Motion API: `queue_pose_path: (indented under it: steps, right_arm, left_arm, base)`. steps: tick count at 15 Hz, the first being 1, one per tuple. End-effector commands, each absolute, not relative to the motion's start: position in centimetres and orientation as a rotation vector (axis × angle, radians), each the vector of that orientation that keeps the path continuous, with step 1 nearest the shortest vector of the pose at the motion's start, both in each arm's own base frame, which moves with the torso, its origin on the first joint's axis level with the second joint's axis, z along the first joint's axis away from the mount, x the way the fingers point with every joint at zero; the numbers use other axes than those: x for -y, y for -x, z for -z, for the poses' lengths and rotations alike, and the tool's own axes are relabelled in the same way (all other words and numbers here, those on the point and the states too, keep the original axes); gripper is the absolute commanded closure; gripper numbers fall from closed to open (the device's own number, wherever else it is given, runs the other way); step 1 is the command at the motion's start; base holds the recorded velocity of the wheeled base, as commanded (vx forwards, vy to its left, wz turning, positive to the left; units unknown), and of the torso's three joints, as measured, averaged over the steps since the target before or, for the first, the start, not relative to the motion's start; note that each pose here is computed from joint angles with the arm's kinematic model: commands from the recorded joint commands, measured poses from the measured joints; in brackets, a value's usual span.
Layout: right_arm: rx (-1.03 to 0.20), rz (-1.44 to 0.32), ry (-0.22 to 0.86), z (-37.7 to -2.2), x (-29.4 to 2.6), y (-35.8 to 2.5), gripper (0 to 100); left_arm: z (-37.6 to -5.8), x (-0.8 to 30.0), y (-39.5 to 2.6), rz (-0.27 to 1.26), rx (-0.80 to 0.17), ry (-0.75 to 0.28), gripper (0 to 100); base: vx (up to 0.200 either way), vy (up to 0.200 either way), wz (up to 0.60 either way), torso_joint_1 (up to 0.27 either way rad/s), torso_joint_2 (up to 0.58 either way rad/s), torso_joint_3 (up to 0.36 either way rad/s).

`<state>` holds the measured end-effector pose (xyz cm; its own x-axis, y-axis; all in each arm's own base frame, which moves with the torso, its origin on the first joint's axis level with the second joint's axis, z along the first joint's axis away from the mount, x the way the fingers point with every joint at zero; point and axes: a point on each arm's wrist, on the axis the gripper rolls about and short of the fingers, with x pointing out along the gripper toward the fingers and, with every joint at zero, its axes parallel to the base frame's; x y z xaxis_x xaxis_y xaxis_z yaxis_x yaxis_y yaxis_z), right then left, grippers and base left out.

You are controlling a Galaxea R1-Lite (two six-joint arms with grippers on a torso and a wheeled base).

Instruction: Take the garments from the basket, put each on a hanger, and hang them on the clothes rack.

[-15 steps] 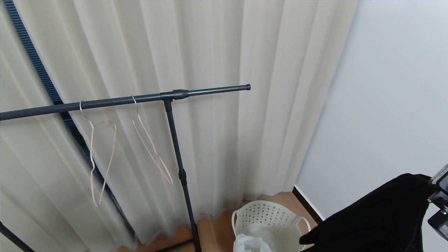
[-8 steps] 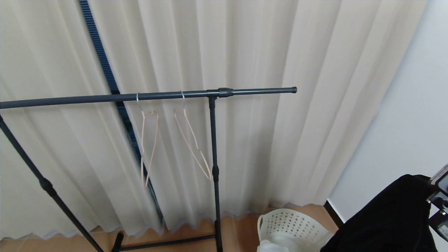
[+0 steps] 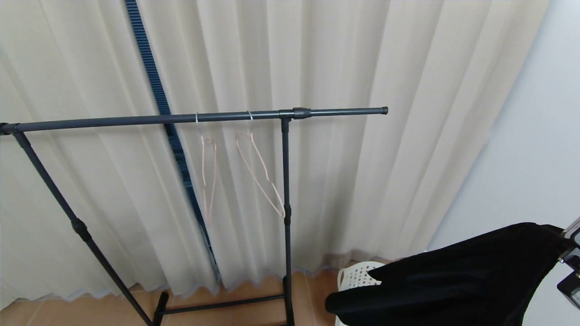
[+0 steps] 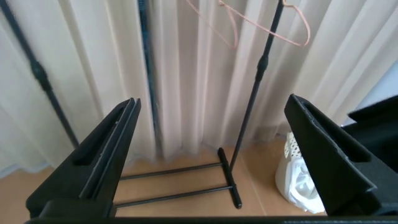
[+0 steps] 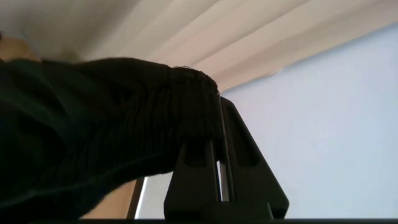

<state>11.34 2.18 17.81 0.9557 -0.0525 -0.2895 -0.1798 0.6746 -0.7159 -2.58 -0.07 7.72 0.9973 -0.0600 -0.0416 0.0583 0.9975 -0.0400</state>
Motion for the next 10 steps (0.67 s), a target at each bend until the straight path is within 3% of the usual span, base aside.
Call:
queue_pose_path:
  steps: [1, 6, 10]
  right_arm:
    - [-0.302, -0.074, 0.832, -17.76, -2.18, -11.34, 100]
    - [-0.305, -0.077, 0.833, -17.69, -2.20, -11.35, 100]
    - [-0.315, -0.079, 0.841, -17.58, -2.22, -11.51, 100]
  left_arm:
    - [-7.74, 0.08, 2.57, 0.059, -0.043, 0.039, 0]
    - [-7.74, 0.08, 2.57, 0.059, -0.043, 0.039, 0]
    - [-7.74, 0.08, 2.57, 0.059, -0.043, 0.039, 0]
  base:
    - [0.000, 0.200, 0.00, 0.002, 0.00, 0.002]
    - [0.000, 0.200, 0.00, 0.001, 0.00, 0.000]
    - [0.000, 0.000, 0.00, 0.000, 0.00, 0.000]
